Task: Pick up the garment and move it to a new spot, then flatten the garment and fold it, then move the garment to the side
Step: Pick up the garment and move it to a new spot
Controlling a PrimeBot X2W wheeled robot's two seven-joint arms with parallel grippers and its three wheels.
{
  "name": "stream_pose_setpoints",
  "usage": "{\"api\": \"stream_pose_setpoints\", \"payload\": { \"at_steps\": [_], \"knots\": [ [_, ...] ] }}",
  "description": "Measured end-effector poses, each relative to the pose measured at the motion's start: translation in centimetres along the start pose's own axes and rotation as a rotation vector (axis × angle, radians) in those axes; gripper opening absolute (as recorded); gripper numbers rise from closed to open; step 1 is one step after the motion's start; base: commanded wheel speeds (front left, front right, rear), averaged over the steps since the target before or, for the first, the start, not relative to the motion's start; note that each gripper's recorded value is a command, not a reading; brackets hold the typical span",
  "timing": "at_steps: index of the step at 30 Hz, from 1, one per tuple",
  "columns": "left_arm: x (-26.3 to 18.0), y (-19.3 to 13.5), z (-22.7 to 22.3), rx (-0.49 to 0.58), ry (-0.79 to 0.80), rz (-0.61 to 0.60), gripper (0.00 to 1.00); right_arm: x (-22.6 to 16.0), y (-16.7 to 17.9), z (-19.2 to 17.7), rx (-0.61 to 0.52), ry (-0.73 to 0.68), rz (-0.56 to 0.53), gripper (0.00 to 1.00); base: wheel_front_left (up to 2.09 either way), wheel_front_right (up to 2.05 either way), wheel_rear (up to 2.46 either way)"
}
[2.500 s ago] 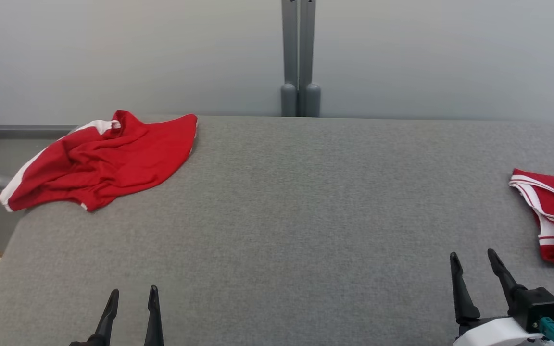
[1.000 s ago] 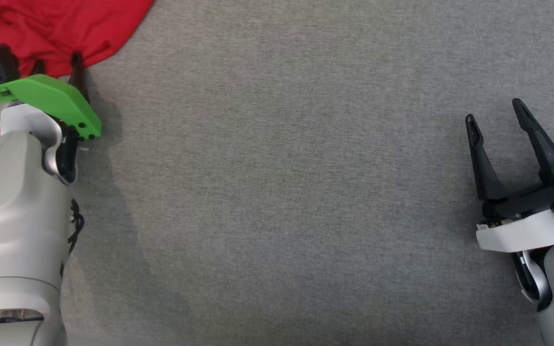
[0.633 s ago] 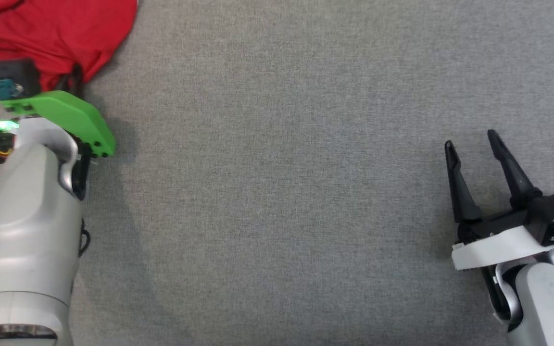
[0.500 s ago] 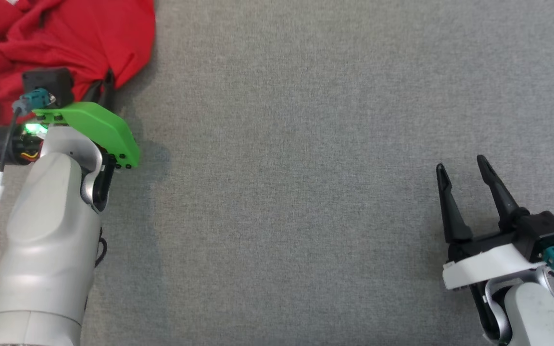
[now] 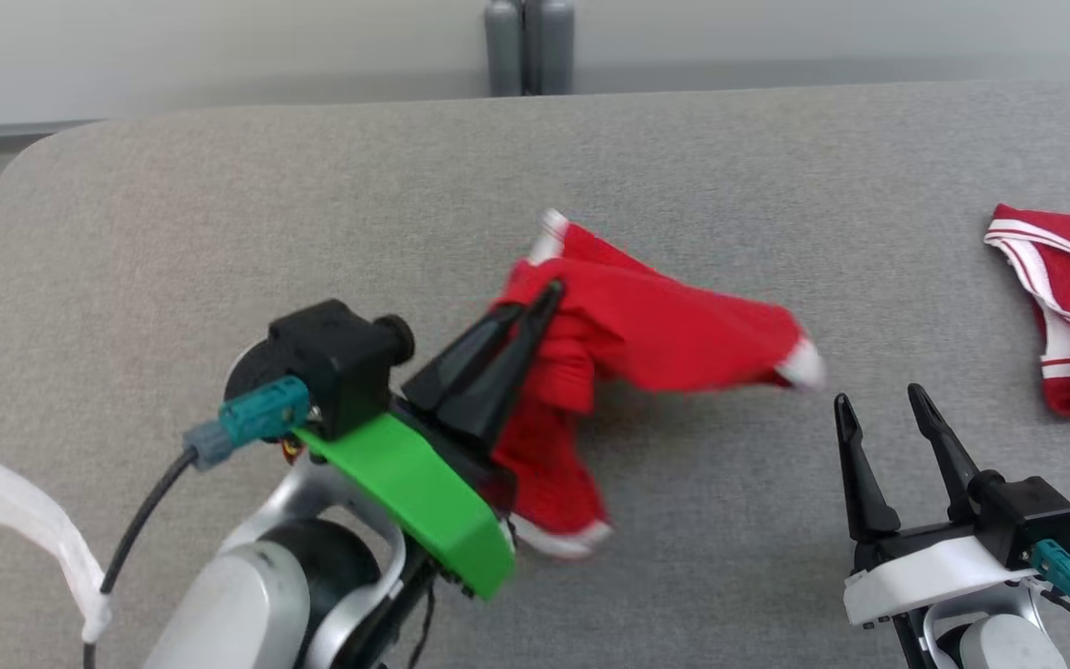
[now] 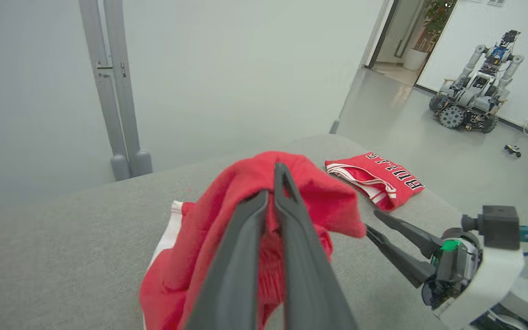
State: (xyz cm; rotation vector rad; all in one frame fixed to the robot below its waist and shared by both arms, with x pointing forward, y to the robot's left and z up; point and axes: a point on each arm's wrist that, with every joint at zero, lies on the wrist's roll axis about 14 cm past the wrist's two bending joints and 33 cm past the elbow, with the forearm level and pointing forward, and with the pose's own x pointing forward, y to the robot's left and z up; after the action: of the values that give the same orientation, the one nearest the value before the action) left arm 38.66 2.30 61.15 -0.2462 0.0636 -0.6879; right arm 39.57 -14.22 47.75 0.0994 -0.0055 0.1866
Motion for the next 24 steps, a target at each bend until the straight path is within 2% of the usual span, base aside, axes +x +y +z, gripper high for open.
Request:
{"api": "stream_pose_setpoints", "payload": {
  "at_steps": [3, 7, 10, 14, 20, 21, 22, 24],
  "knots": [
    [-0.1, -3.6, 1.4, 0.0, -0.014, -0.092, 0.0, -0.9, -1.1, 0.9, -0.008, -0.022, -0.038, 1.0, 0.0, 0.0, 0.0],
    [0.8, -4.2, -0.2, -0.047, 0.061, -0.1, 0.0, -2.2, -2.4, 1.5, -0.012, -0.037, -0.09, 1.0, 0.0, 0.0, 0.0],
    [2.0, -2.0, -4.4, -0.134, 0.188, -0.031, 0.0, -2.9, -3.3, 1.5, -0.01, -0.035, -0.126, 1.0, 0.0, 0.0, 0.0],
    [2.8, 2.8, -11.9, -0.23, 0.382, 0.125, 0.0, -3.7, -4.2, 1.0, -0.004, -0.014, -0.162, 1.0, 0.0, 0.0, 0.0],
    [3.7, 8.0, -18.0, -0.187, 0.467, 0.285, 0.0, -4.3, -5.4, 0.4, -0.002, 0.007, -0.206, 1.0, 0.0, 0.0, 0.0],
    [3.8, 8.7, -18.4, -0.192, 0.453, 0.309, 0.05, -4.4, -5.6, 0.2, -0.002, 0.012, -0.213, 1.0, 0.0, 0.0, 0.0],
    [4.0, 9.2, -18.6, -0.191, 0.438, 0.323, 0.31, -4.4, -5.7, 0.1, -0.002, 0.015, -0.218, 1.0, 0.0, 0.0, 0.0],
    [4.3, 9.9, -18.4, -0.155, 0.387, 0.342, 1.0, -4.6, -6.1, 0.1, -0.004, 0.018, -0.231, 1.0, 0.0, 0.0, 0.0]
  ]
}}
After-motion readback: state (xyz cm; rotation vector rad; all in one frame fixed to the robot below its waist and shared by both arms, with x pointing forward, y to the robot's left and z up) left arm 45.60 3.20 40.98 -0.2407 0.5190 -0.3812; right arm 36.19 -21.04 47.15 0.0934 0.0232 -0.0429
